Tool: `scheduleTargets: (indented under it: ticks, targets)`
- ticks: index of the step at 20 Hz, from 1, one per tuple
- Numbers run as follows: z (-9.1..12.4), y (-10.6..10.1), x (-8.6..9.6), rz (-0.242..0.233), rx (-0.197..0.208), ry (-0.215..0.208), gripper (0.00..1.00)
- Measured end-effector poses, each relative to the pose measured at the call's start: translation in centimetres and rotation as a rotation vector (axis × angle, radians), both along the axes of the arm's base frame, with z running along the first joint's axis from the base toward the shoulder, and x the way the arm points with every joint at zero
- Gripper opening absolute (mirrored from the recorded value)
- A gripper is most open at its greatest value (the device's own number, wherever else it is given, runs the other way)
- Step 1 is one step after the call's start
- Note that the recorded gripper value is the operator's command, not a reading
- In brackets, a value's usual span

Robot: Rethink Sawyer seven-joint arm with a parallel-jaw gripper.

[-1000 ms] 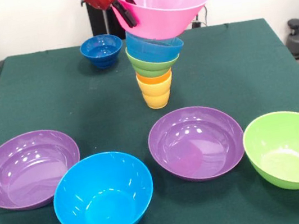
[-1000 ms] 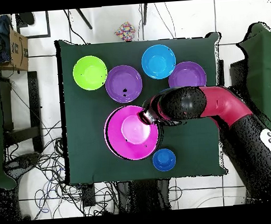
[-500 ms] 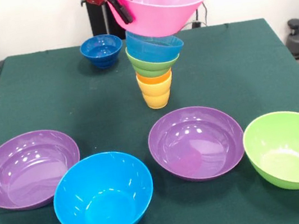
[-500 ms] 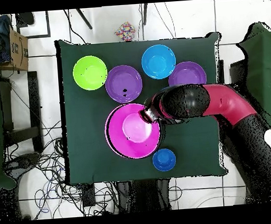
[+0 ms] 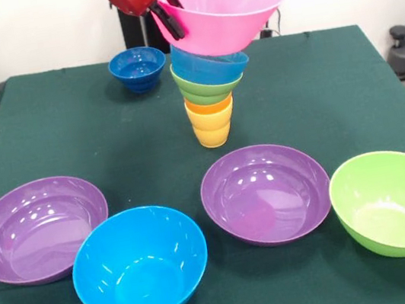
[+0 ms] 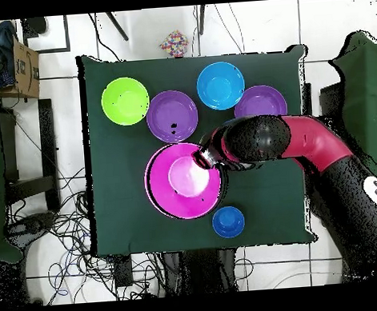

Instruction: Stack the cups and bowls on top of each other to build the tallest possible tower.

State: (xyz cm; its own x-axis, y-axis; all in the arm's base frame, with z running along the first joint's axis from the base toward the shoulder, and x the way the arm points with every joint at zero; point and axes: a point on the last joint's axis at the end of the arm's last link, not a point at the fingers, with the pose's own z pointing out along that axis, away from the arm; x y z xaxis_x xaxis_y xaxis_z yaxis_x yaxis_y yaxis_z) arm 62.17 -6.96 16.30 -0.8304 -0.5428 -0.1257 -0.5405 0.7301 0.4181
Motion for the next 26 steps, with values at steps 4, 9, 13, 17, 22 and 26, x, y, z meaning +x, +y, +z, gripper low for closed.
scheduleTargets:
  ticks: [4,9,13,17,22,26]
  targets:
    - [-0.6,0.1,0.0,-0.002,0.012,0.006,0.00]
    - [-1.5,0.2,0.0,-0.003,0.029,0.015,0.00]
    - [-2.2,0.4,-0.3,0.005,0.031,0.020,0.00]
    - [-2.4,0.4,-0.4,0.012,0.026,0.019,0.00]
    - [-2.5,0.3,-0.4,0.014,0.024,0.018,0.00]
    - [-2.5,0.3,-0.4,0.012,0.022,0.012,0.00]
